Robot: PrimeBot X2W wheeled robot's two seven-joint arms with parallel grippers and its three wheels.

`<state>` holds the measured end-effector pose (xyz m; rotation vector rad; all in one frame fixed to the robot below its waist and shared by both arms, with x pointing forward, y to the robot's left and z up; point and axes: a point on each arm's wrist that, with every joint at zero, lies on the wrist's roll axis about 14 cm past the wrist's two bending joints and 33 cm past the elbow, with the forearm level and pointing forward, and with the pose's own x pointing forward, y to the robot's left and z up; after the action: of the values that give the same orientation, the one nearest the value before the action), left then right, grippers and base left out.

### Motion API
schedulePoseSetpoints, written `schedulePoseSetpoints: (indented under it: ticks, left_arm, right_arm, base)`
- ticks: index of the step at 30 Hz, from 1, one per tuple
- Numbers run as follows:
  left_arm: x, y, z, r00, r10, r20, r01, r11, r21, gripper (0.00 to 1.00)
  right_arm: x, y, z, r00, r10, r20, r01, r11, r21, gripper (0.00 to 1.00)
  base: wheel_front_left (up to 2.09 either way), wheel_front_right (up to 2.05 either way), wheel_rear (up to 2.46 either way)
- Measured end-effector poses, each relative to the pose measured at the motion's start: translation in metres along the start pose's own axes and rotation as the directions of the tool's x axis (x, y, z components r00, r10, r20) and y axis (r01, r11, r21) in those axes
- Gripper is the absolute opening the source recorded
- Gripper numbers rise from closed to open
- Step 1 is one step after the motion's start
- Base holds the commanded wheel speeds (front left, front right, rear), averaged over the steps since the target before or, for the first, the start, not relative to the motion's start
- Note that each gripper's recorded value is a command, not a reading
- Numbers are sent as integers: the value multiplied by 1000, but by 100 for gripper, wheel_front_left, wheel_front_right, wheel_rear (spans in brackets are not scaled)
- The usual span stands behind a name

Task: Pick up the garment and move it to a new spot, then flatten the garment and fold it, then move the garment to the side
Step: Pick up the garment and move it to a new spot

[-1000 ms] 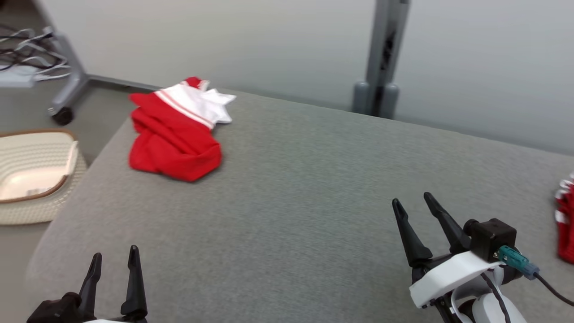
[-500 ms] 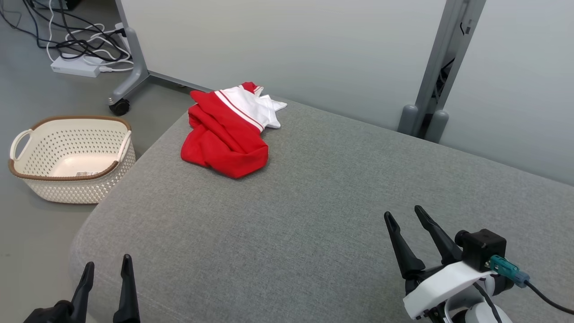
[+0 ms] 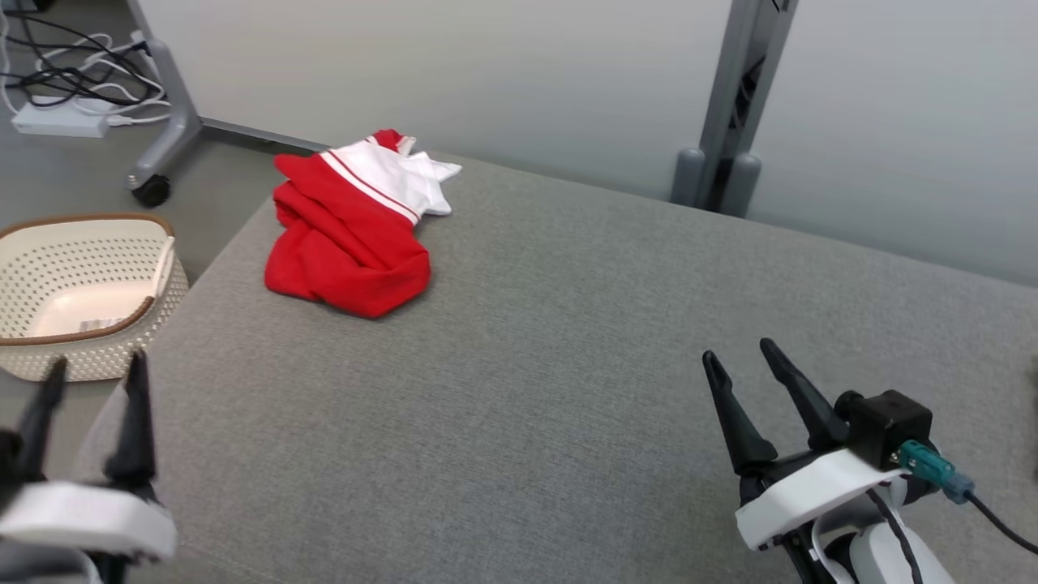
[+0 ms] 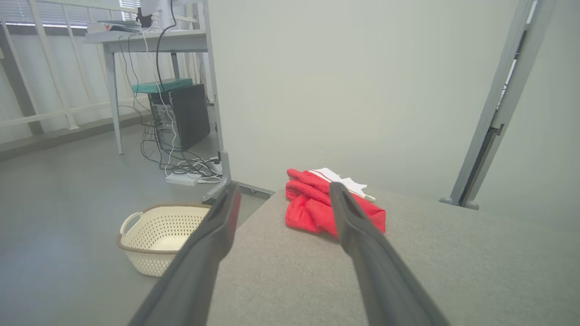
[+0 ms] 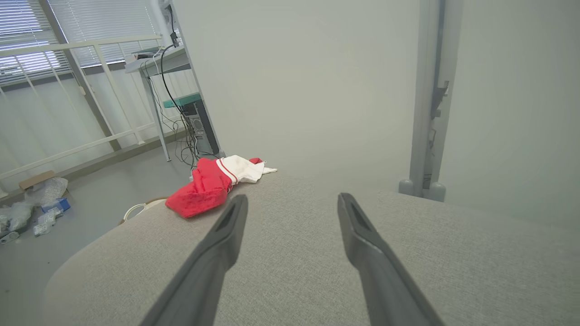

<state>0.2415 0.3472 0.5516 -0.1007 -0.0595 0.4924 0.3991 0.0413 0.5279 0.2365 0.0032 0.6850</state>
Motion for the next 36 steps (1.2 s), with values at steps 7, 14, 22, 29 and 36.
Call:
schedulePoseSetpoints:
  ticks: [7, 14, 22, 29, 36]
  left_arm:
    - [70, -16, 53, 994, -90, 56, 85, 993, 87, 100]
    - [144, -41, 42, 988, -146, -56, 152, 981, 119, 100]
    - [217, -72, -12, 952, -172, -254, 209, 970, 125, 100]
    - [260, -94, -75, 898, -164, -407, 221, 970, 97, 100]
    - [281, -100, -136, 835, -129, -534, 200, 977, 77, 100]
  right_arm:
    - [2, -34, 8, 997, -75, 25, 76, 997, -34, 100]
    - [3, -69, 10, 988, -149, 35, 150, 987, -50, 100]
    - [-3, -119, -3, 966, -257, 19, 258, 964, -64, 100]
    - [-15, -153, -23, 941, -338, -23, 334, 938, -90, 100]
    - [-22, -172, -37, 924, -378, -54, 371, 923, -105, 100]
  base:
    - [0, 0, 0]
    - [0, 0, 0]
    - [0, 0, 0]
    - [0, 0, 0]
    - [0, 0, 0]
